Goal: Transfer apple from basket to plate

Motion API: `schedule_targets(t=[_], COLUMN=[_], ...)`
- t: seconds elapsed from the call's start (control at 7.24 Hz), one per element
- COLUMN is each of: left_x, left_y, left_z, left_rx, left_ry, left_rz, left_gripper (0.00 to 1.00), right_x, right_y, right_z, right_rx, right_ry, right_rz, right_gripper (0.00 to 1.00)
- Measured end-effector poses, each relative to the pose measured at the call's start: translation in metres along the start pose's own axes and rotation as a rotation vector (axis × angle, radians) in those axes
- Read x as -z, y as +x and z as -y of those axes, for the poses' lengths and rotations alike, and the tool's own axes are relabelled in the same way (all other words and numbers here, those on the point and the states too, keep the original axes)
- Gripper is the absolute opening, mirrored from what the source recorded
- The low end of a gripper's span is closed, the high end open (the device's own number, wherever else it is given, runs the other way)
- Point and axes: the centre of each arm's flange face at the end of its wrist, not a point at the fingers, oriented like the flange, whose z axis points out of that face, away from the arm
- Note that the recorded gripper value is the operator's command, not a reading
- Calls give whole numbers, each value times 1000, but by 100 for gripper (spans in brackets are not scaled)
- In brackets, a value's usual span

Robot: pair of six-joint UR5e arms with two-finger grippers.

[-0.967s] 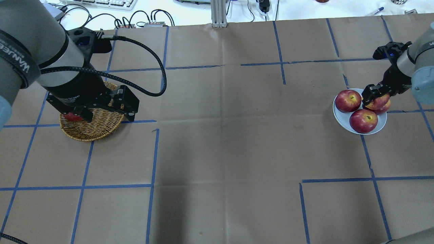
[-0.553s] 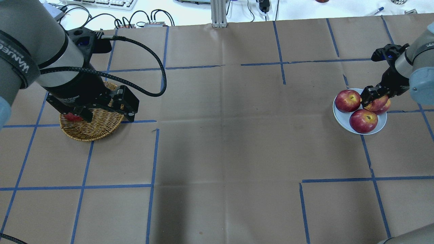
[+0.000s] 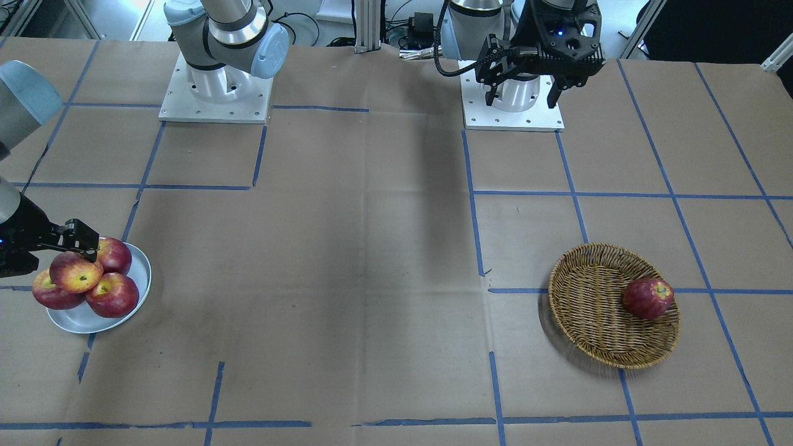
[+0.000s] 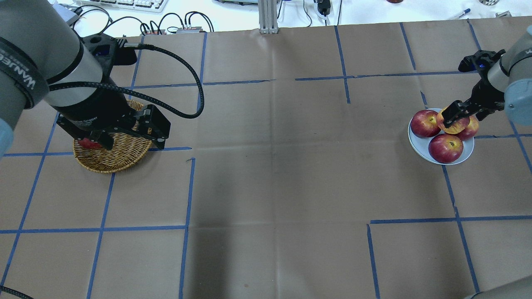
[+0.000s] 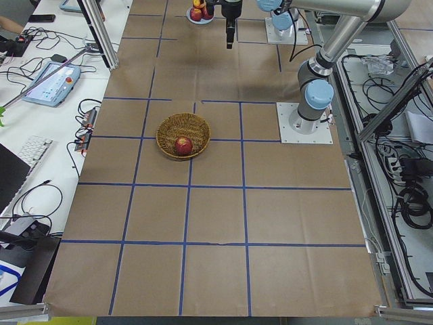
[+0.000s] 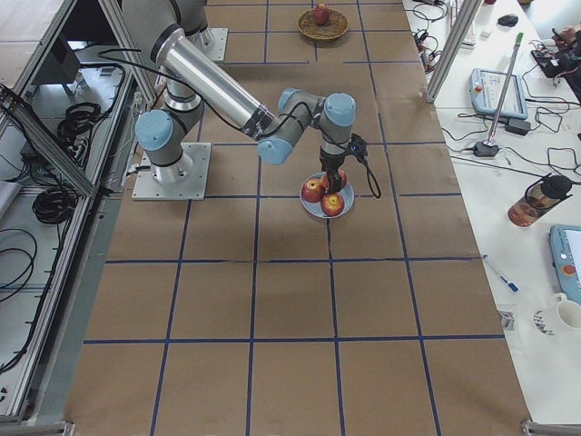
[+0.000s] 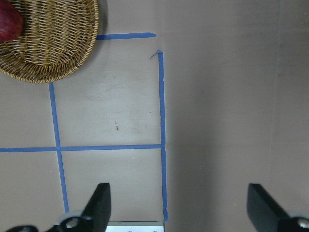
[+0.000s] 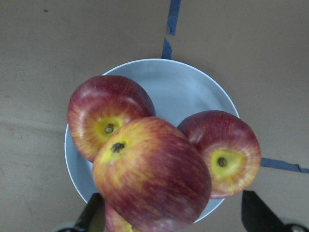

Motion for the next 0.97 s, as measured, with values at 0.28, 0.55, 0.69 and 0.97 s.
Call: schedule_targets(t=[0.28, 0.55, 0.69, 0.97], left_x=[0, 0, 0, 0], left_y=[0, 0, 0, 0], left_z=[0, 0, 0, 0], left_rx=[0, 0, 0, 0], left_ry=[0, 1, 1, 1], left_rz=[0, 0, -1, 0], left_gripper=[99, 99, 99, 99], right_x=[38, 94, 124, 173], right_y=[-5, -30, -57, -152], right_z=[5, 21, 29, 29], right_rx=[2, 2, -33, -139], right_ry=[30, 19, -2, -20], right_rz=[-16, -2, 9, 13], right_gripper=[100, 100, 100, 100])
